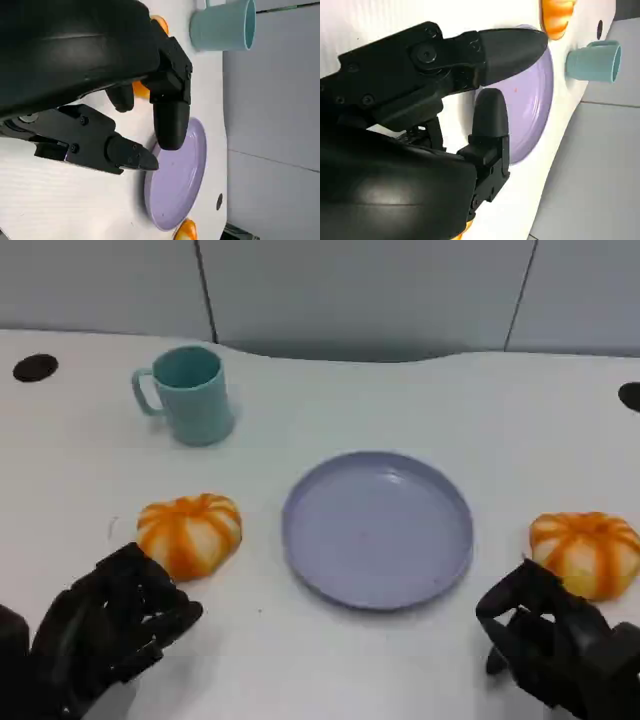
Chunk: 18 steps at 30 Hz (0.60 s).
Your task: Grasp the bread from the table and place it into the plate.
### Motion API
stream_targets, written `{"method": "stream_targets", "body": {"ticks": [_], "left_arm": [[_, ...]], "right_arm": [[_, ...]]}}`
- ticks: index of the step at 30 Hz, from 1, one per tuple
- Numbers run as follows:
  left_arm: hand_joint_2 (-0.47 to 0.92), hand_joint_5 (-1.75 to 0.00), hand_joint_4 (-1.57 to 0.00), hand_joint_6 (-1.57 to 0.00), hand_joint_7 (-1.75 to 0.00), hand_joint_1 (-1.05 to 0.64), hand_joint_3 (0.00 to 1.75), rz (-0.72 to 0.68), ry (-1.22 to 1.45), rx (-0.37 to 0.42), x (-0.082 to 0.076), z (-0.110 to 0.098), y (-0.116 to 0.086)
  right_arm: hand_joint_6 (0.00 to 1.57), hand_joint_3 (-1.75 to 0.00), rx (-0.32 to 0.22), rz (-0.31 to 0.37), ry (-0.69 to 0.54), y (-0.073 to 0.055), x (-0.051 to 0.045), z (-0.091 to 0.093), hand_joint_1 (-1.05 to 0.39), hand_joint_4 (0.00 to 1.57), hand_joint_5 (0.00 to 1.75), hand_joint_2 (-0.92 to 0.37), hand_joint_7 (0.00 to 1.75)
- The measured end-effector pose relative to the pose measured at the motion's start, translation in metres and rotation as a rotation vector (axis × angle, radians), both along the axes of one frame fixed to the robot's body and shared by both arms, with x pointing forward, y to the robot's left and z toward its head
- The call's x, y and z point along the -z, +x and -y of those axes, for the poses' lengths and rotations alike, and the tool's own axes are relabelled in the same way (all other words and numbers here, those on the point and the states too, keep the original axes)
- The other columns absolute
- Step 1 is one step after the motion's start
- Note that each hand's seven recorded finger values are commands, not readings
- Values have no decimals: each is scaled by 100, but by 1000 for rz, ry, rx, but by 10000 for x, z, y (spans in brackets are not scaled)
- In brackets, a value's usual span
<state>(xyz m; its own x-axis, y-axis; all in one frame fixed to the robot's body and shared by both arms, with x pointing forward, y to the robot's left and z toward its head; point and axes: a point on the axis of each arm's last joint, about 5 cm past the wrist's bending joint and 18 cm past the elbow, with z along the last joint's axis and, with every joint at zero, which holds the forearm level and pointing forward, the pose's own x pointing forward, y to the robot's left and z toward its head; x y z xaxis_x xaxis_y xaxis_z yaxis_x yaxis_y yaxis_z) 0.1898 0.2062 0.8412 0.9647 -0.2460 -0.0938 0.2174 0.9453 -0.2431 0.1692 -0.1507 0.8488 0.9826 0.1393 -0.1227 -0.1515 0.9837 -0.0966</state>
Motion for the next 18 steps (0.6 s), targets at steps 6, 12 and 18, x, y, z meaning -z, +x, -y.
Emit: {"method": "stream_targets", "body": {"ticks": [6,12,18], "left_arm": [[91,-175,-70,-53,-175,-11,7,-1,4,0,-1,2,0],[92,-175,-70,-53,-175,-11,8,-3,11,-5,-1,3,-1],[90,-175,-71,-54,-175,-12,7,107,88,-18,-49,0,4]], "right_arm": [[38,-34,-1,0,3,-2,-1,1,-29,64,175,-92,175],[38,-34,-1,0,0,-4,-1,-2,-28,64,175,-92,175],[40,-33,3,-2,6,15,19,-22,-29,64,175,-92,175]]}}
